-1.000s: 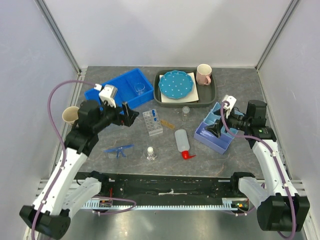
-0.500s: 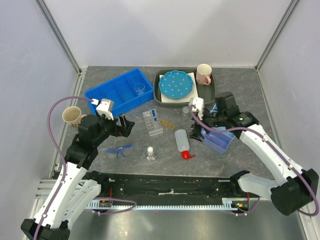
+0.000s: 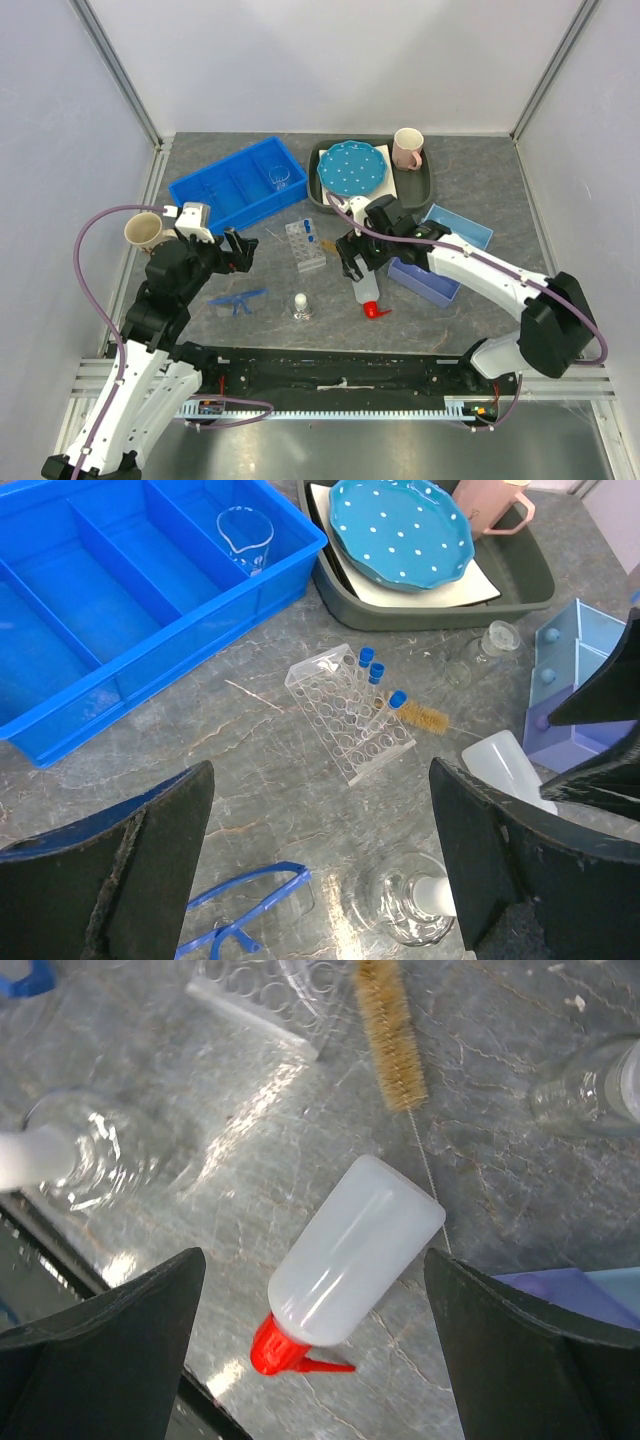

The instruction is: Organize the chemistry lab equipment

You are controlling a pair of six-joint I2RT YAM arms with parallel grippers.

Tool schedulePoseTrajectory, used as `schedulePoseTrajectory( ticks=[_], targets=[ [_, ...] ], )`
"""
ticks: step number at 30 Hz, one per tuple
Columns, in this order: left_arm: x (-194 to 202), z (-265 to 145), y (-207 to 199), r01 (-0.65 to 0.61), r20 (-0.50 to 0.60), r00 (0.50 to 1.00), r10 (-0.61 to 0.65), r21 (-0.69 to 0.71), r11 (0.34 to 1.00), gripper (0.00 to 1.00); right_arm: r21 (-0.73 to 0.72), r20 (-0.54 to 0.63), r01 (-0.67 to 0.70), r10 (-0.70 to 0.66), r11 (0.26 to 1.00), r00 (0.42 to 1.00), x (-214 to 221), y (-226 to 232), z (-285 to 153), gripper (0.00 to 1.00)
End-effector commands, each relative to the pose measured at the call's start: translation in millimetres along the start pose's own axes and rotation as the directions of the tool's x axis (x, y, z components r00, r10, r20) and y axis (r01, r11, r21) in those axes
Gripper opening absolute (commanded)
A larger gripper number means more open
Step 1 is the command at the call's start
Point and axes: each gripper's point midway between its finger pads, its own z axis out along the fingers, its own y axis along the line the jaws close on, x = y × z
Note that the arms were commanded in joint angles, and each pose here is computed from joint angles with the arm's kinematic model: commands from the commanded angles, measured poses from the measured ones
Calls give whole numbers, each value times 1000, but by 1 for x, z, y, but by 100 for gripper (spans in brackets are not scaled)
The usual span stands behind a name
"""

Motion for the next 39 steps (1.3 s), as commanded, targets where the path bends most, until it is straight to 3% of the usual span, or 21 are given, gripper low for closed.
schedulePoseTrajectory(
  ticks=[1, 7, 14, 31, 37, 39],
  targets=[
    [-9, 1, 8, 32, 42, 999, -30, -50, 998, 95, 170, 96, -197, 183, 966, 978, -22, -18, 14, 98],
    [-8, 1, 8, 32, 40, 999, -30, -54, 998, 94, 281, 106, -269, 248, 921, 963, -7, -38, 29, 98],
    [-9, 1, 9, 31, 42, 999, -28, -58, 998, 94, 274, 20, -276, 281, 921, 959, 20, -38, 57, 98],
    [-10, 0, 8, 31, 46, 999, -28, -49, 998, 94, 282, -53, -300, 327, 911, 943, 44, -37, 73, 98],
    [-9, 0, 7, 30, 43, 999, -28, -45, 999, 94, 293, -53, -296, 324, 909, 945, 46, -40, 73, 93],
    [-9, 0, 6, 30, 42, 999, -28, -41, 999, 94, 281, -55, -294, 321, 913, 945, 44, -38, 74, 87]
  ],
)
